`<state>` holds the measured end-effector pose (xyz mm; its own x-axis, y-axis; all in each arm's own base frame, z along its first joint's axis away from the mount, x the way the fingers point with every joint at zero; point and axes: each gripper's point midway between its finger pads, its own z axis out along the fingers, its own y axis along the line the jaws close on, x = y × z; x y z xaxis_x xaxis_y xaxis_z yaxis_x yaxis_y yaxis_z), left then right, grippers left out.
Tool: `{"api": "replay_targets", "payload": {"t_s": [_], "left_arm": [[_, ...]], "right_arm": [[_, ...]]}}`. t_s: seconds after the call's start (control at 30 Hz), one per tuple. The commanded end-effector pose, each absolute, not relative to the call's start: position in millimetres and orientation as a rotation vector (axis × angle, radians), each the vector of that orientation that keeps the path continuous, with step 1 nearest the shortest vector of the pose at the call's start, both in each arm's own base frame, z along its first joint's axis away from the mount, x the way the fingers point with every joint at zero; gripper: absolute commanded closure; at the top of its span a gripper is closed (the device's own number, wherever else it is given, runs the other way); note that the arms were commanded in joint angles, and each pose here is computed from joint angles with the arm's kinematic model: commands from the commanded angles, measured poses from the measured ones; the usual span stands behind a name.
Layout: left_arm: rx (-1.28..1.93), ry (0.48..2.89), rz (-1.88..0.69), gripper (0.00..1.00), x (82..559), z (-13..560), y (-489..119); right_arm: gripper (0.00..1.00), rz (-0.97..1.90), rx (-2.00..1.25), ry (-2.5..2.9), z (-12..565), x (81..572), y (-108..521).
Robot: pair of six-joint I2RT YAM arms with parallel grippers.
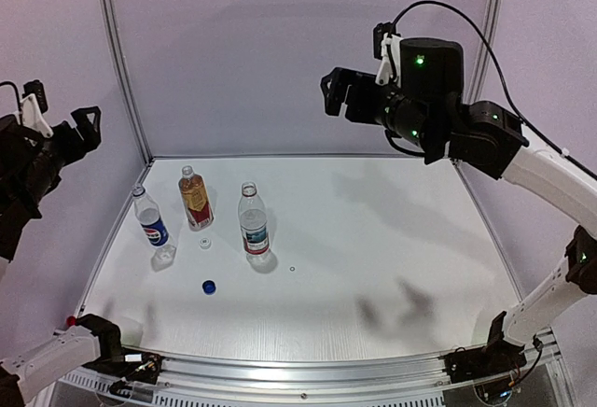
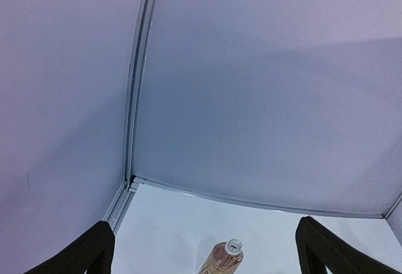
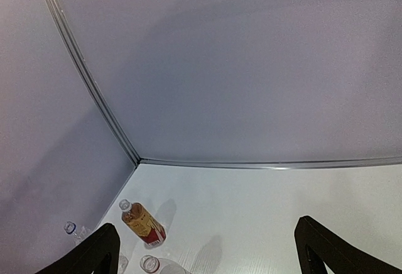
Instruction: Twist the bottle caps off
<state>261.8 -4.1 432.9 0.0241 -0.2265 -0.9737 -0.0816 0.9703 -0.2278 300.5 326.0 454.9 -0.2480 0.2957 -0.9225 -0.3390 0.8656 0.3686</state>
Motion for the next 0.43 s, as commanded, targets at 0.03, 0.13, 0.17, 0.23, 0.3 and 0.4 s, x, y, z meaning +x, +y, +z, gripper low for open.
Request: {"api": "replay_targets", "payload": {"t_s": [0.03, 0.13, 0.17, 0.23, 0.3, 0.4], "left_arm": [[-0.215, 1.545, -0.099, 0.01, 255.4, 442.1, -4.3], [-0.218, 1.544, -0.094, 0.01, 254.5, 441.5, -3.2], [-0.218, 1.544, -0.092, 0.01, 254.1, 441.0, -2.9], [-0.218, 1.542, -0.091, 0.01, 253.1, 440.4, -2.6], [-0.216, 1.542, -0.086, 0.01, 252.2, 440.1, -1.9], [-0.21, 1.544, -0.072, 0.01, 251.5, 439.2, -1.1]], "right_arm": [[0.01, 0.566, -0.046, 1.712, 459.4, 305.0, 327.5], [0.01, 0.592, -0.06, 1.704, 458.4, 302.8, 330.4], [0.01, 0.598, -0.077, 1.7, 457.8, 301.9, 332.5], [0.01, 0.601, -0.105, 1.689, 457.2, 301.1, 335.6], [0.01, 0.579, -0.109, 1.69, 455.7, 302.9, 335.7], [0.01, 0.571, -0.111, 1.689, 456.1, 303.7, 335.8]]}}
